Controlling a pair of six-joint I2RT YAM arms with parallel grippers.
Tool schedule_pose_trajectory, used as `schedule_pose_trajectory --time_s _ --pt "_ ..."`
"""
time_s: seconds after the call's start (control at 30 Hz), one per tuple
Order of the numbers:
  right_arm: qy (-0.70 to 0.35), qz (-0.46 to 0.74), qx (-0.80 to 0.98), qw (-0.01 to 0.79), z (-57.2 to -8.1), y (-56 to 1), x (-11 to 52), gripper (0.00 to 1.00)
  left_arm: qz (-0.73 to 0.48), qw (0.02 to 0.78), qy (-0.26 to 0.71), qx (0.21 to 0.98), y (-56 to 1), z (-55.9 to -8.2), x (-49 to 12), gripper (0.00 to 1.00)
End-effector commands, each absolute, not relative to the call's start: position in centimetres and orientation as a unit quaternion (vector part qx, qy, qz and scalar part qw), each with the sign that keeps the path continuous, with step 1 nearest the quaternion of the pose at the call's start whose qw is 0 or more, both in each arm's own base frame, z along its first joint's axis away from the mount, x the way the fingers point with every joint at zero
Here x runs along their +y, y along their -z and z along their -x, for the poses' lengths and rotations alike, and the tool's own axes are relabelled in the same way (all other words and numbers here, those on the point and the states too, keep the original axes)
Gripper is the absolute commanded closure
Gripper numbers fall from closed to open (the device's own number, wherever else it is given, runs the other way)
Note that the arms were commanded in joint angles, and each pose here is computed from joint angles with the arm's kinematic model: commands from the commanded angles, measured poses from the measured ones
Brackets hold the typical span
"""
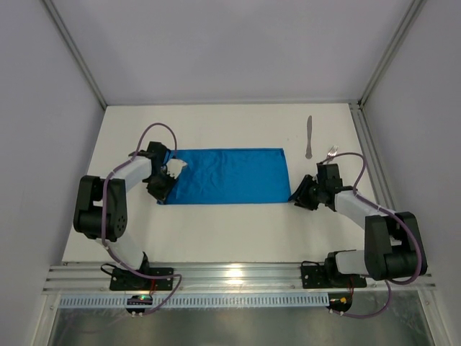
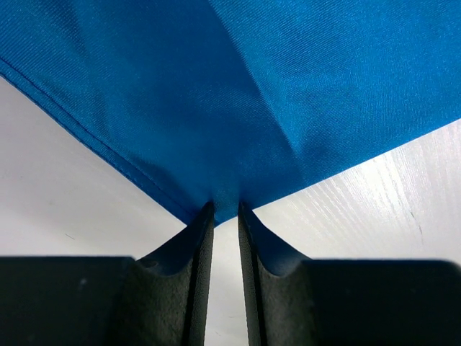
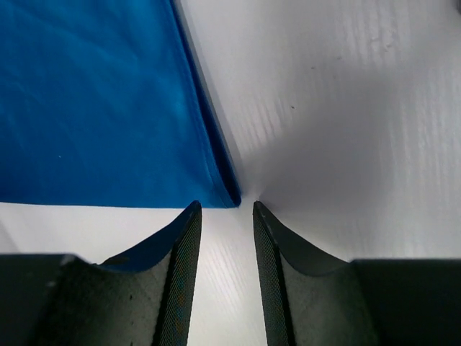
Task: Fold the napkin into a case and place the utensils inside
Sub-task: Pick up the rectangle-folded napkin from the center of the board.
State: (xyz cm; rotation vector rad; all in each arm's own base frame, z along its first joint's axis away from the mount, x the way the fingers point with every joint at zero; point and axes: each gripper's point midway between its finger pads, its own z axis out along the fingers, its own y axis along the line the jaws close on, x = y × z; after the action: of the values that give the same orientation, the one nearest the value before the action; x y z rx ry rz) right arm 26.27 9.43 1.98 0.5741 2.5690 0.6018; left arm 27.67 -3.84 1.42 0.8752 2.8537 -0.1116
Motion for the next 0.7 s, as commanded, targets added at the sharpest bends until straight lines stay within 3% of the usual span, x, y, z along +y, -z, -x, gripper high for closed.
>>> schedule_pose_trajectory --time_s 0.0,0.2,0.43,0.67 --pt "-0.236 -0.218 0.925 0.203 -26.2 -0.7 10.2 0.60 -0.296 0.087 0.031 0.951 -1.0 -27.8 -3.3 0.77" --pt "-0.243 -0.223 0.920 0.210 -26.3 -0.4 10.3 0.61 -0.296 0.086 0.032 0.951 -0.8 -27.8 -3.3 0.77" --pt "-0.236 -0.229 0.918 0.222 -26.9 -0.8 10.0 0.84 -0.293 0.088 0.034 0.951 -1.0 -27.9 -3.4 0.77" --pt "-0.207 -0.188 0.928 0.248 -28.4 -2.8 10.5 0.96 -0.293 0.106 0.055 0.949 -2.3 -28.0 -4.3 0.77"
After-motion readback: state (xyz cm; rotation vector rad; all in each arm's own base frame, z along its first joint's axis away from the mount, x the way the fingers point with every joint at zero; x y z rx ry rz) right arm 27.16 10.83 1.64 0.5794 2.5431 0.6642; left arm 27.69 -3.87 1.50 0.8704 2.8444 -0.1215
